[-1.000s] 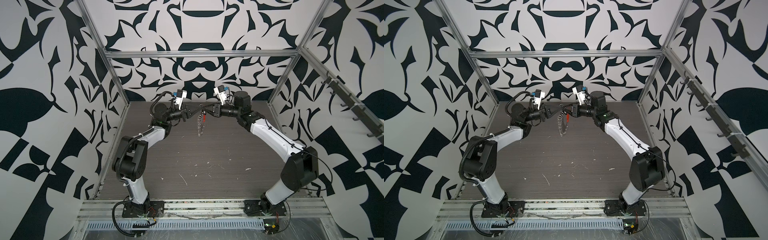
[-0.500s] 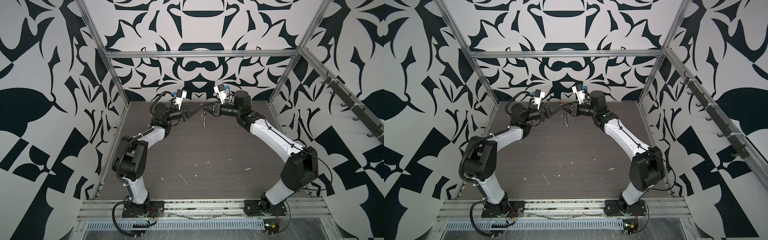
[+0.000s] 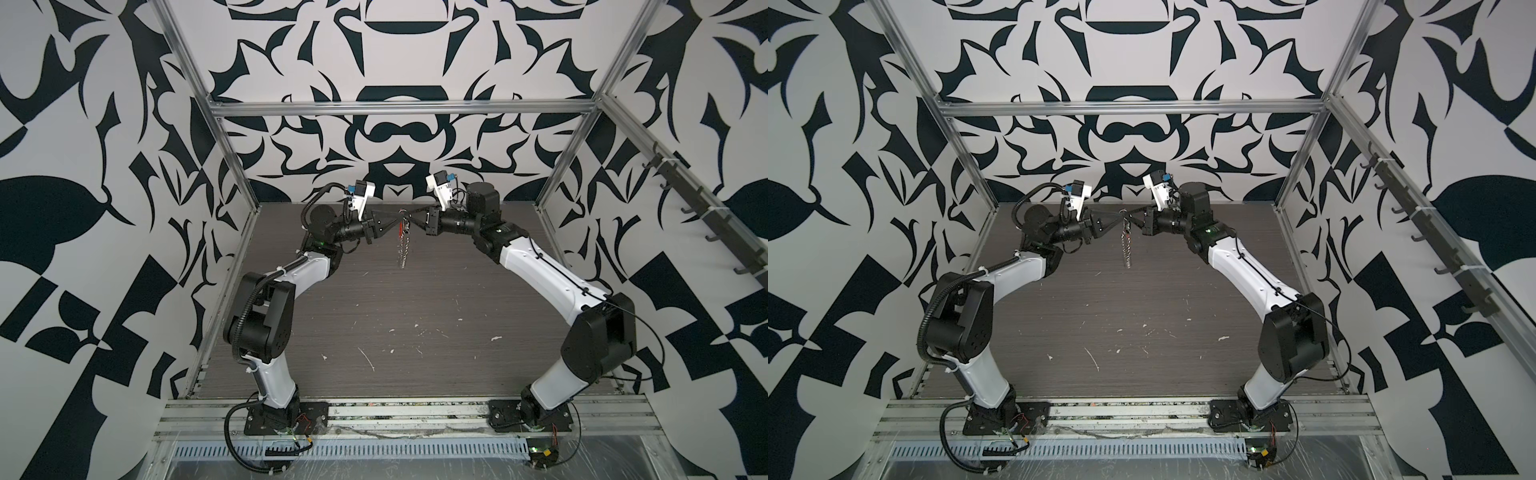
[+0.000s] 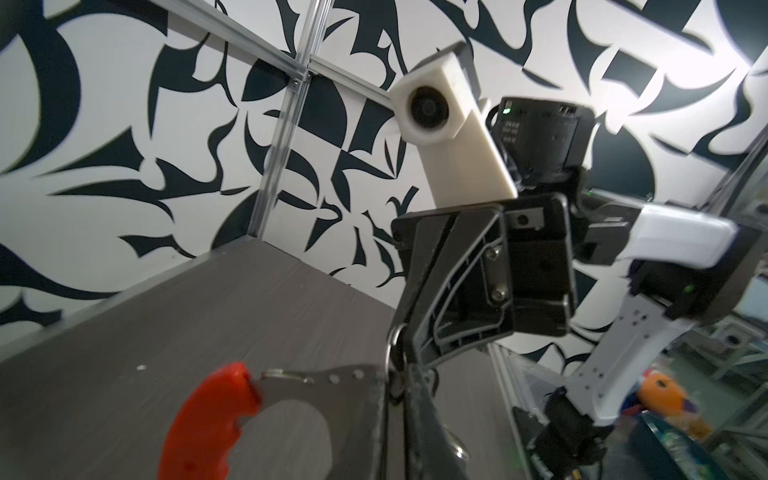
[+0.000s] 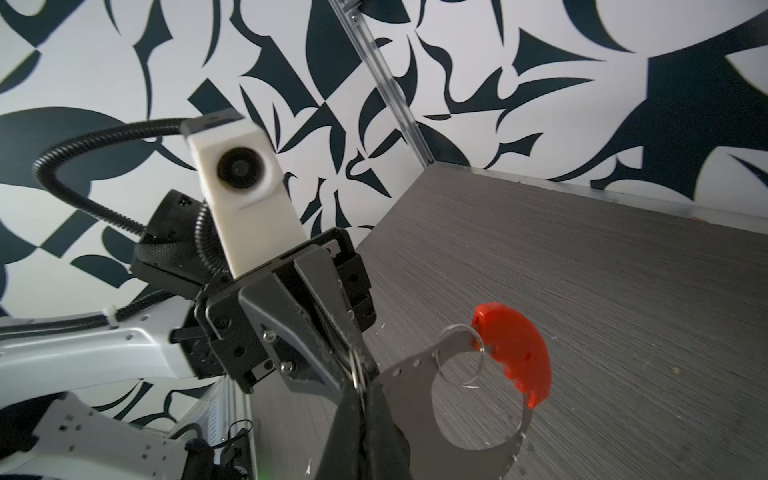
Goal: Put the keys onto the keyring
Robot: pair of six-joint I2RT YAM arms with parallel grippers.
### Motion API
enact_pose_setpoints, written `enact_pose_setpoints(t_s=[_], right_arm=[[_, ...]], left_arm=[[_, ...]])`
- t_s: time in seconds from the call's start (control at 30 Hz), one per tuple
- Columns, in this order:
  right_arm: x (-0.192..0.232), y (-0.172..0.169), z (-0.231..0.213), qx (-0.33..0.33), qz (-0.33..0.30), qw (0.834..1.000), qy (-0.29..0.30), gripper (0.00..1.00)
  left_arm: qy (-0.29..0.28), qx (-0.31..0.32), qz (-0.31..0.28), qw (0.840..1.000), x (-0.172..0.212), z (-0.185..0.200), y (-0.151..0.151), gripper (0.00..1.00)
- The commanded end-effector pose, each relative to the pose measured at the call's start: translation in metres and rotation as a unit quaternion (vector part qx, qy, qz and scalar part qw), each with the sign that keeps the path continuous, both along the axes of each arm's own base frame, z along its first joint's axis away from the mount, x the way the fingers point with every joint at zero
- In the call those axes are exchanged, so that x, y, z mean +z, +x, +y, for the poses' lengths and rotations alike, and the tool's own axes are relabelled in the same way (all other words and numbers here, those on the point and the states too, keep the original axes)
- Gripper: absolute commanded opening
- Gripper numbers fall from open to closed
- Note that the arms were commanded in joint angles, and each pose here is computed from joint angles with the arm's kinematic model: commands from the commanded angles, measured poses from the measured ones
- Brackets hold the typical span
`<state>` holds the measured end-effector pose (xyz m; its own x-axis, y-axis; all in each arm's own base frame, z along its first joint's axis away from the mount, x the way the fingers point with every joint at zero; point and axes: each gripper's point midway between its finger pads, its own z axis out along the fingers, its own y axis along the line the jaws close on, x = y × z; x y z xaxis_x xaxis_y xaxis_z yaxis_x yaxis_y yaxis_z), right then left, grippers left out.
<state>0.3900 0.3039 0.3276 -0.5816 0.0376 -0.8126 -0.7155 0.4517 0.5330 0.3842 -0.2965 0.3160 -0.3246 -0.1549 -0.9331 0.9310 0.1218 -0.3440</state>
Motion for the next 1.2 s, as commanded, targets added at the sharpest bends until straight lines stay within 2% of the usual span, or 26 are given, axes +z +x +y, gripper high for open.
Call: enact_pose_setpoints(t_s=[0.0,0.13,0.17,0.3,0.43,0.73,1.03,1.07,1.17], right_arm=[[0.033,0.002,-0.003,-0.018,-0.087,0.996,-0.026,0.00],[0.021,0.005,-0.006,-0.028,-0.108,0.990,-0.091,0.00],[0.018,0.004,-0.006,-0.028,-0.115,0.987,-0.108,0.00],[0.014,0.001,-0.006,-0.024,-0.144,0.979,-0.142,0.00],[0.012,-0.006,-0.004,-0.014,-0.159,0.976,-0.150,0.00],[0.008,-0.016,-0.003,-0.004,-0.166,0.976,-0.140,0.00],[0.015,-0.019,0.005,0.011,-0.161,0.980,-0.118,0.00],[0.015,-0.019,0.007,0.014,-0.161,0.980,-0.116,0.00],[0.016,-0.021,0.009,0.020,-0.155,0.981,-0.114,0.00]], left_arm=[[0.108,0.043,-0.060,0.991,-0.028,0.009,-0.004,0.21],[0.226,0.065,-0.124,0.964,-0.056,0.021,-0.003,0.23],[0.245,0.056,-0.142,0.957,-0.059,0.022,-0.003,0.24],[0.281,-0.008,-0.143,0.949,-0.061,0.019,-0.012,0.24],[0.278,-0.050,-0.152,0.947,-0.051,0.016,-0.019,0.27],[0.210,-0.091,-0.157,0.961,-0.011,0.018,-0.028,0.35],[0.196,-0.104,-0.148,0.964,-0.009,0.014,-0.026,0.39],[0.196,-0.104,-0.147,0.964,-0.009,0.014,-0.025,0.44],[0.194,-0.107,-0.144,0.964,-0.011,0.012,-0.021,0.46]])
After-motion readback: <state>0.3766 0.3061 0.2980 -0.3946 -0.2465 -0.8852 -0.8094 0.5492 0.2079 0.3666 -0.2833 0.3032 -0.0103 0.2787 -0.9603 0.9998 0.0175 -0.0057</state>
